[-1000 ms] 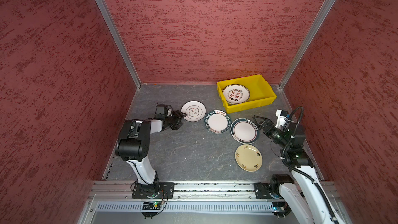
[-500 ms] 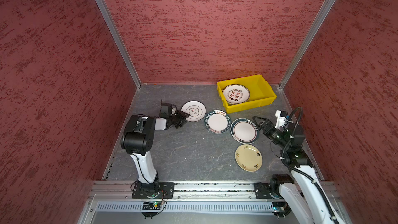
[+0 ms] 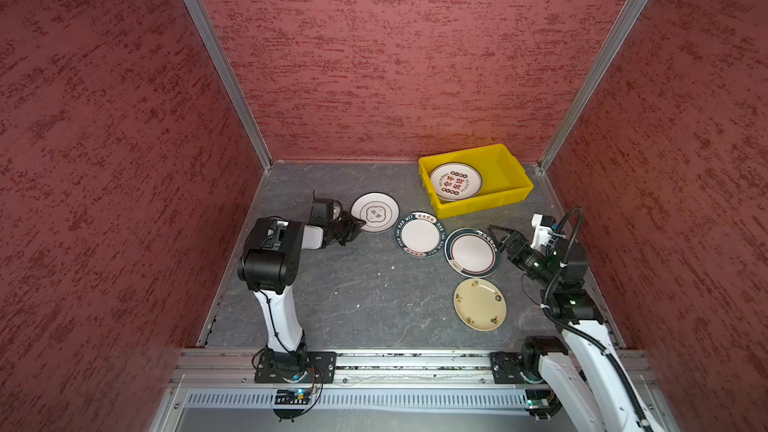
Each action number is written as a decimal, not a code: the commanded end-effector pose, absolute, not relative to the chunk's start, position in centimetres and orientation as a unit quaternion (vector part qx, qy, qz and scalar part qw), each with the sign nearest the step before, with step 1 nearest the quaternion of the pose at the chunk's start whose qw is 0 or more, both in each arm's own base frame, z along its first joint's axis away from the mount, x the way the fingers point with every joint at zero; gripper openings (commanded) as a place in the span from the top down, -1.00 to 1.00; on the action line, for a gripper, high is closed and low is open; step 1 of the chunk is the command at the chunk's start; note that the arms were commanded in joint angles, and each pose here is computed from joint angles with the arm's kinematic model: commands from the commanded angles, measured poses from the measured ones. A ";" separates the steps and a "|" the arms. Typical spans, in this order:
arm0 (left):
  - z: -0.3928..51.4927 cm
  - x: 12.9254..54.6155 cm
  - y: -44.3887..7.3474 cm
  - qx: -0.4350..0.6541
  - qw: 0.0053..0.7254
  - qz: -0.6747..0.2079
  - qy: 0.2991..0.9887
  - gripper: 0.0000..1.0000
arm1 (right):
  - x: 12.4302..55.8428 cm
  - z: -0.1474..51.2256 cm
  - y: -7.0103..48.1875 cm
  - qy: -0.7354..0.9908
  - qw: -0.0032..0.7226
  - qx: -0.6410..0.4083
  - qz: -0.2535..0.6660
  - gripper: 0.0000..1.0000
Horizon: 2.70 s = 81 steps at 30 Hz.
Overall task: Place the plates into the plastic bin on the countertop
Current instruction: 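Lower the left gripper onto the floral plate's edge and grip it, then lift the floral plate upright with the left gripper toward the right gripper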
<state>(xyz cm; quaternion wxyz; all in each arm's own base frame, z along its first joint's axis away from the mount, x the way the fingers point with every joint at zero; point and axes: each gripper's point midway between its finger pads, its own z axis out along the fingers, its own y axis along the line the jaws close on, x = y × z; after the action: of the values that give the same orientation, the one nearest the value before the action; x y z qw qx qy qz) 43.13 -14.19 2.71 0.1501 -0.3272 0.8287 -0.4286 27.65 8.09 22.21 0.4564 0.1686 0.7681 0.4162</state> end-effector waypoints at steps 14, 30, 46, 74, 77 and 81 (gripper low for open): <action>-0.1 41.7 -12.6 -0.352 0.127 -0.379 0.847 0.96 | 28.0 21.1 7.7 0.771 0.455 0.179 0.407 -0.97; 3.1 42.6 -10.9 -0.348 0.153 -0.389 0.839 1.00 | 28.4 20.8 8.0 0.770 0.447 0.179 0.420 -0.97; 12.6 39.9 -9.9 -0.326 0.236 -0.422 0.812 1.00 | 28.5 20.0 8.1 0.783 0.423 0.188 0.414 -0.97; 24.1 34.0 -22.6 -0.196 0.282 -0.519 0.783 1.00 | 30.4 25.9 17.5 0.730 0.358 0.090 0.576 -0.92; 24.1 33.9 -23.8 -0.185 0.273 -0.536 0.777 1.00 | 31.4 25.6 17.8 0.735 0.351 0.093 0.572 -0.77; 23.4 33.6 -25.5 -0.172 0.255 -0.539 0.784 1.00 | 32.1 26.2 18.8 0.733 0.346 0.081 0.581 -0.53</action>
<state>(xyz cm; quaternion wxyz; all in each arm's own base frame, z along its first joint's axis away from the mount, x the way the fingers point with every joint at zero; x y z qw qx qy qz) 33.24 -23.82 20.95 0.2421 -0.1983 0.8043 -0.5052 31.62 18.01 23.29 0.3225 0.1088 0.7550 0.5605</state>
